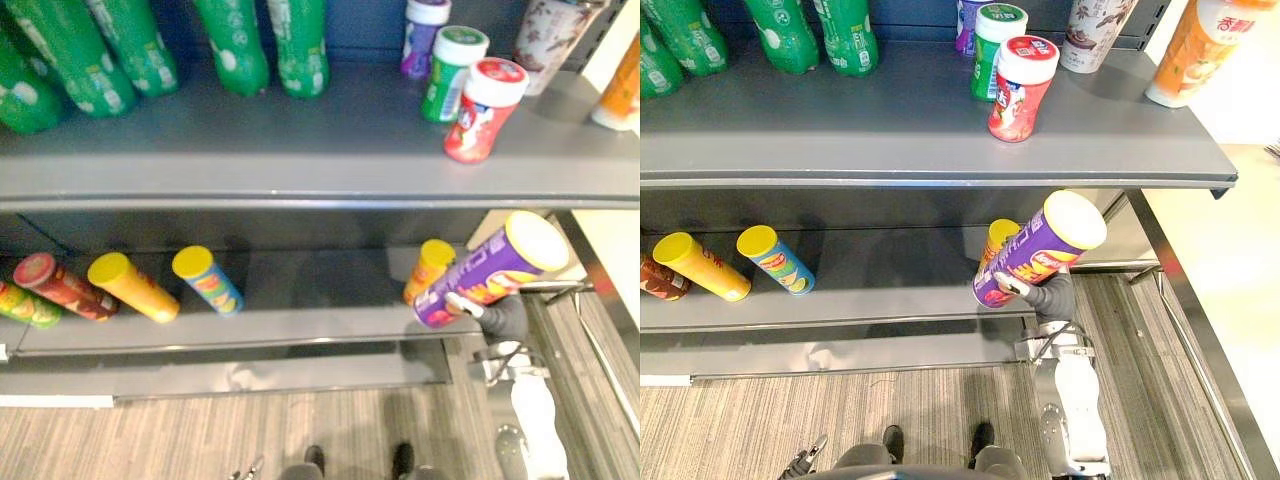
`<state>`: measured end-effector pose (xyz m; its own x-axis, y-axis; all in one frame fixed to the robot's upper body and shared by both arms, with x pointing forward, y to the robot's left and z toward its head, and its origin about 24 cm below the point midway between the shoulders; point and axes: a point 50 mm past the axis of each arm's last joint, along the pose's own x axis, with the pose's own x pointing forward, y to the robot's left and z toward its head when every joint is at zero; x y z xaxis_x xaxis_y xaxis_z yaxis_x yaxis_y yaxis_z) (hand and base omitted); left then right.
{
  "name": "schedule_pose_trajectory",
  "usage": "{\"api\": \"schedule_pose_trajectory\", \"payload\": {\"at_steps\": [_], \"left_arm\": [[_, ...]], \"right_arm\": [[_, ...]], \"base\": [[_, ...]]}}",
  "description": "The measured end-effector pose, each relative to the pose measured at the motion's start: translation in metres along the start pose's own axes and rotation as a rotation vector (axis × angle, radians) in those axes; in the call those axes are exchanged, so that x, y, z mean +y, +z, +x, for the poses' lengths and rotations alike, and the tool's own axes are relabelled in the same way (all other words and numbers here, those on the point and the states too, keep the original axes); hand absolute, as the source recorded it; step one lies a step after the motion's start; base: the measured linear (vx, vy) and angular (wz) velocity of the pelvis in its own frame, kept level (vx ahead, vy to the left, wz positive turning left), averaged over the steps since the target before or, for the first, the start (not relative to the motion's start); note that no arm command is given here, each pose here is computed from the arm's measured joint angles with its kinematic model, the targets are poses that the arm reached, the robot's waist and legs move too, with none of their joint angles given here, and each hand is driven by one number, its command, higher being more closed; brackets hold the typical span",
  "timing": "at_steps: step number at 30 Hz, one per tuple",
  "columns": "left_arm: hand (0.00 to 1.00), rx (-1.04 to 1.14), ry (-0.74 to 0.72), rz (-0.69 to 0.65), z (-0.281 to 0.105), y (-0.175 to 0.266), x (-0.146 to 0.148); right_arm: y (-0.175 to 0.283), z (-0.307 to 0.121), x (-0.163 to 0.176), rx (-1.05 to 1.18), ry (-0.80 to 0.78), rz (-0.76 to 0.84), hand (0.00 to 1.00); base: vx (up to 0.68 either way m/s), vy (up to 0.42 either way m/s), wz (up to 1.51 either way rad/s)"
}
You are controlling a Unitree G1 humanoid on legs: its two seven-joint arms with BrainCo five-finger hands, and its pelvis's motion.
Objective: Put the gum and the chips on the shelf.
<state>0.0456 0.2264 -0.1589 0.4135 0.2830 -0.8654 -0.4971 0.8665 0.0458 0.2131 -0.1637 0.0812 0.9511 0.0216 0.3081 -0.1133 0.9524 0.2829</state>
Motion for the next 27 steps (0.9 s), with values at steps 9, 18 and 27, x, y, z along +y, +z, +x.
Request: {"api": "schedule_pose_trajectory", "payload": {"at_steps": [9, 18, 27], "left_arm": [[0.00, 0.021, 0.032, -0.009, 0.001, -0.003, 0.002], [0.00, -0.018, 0.036, 0.013, 0.005, 0.009, -0.006], [0.00, -0.149, -0.012, 0.051, 0.008, 0.038, -0.028]], "right_arm": [[-0.025, -0.014, 0.029, 0.114, 0.098, 0.083, 1.00], [-0.061, -0.029, 0.074, 0.302, 0.302, 0.163, 1.00], [-0.079, -0.004, 0.111, 0.338, 0.489, 0.072, 1.00]], "base": [[0.01, 0.000, -0.03], [-0.01, -0.004, -0.04], [-0.02, -0.006, 0.12]]}}
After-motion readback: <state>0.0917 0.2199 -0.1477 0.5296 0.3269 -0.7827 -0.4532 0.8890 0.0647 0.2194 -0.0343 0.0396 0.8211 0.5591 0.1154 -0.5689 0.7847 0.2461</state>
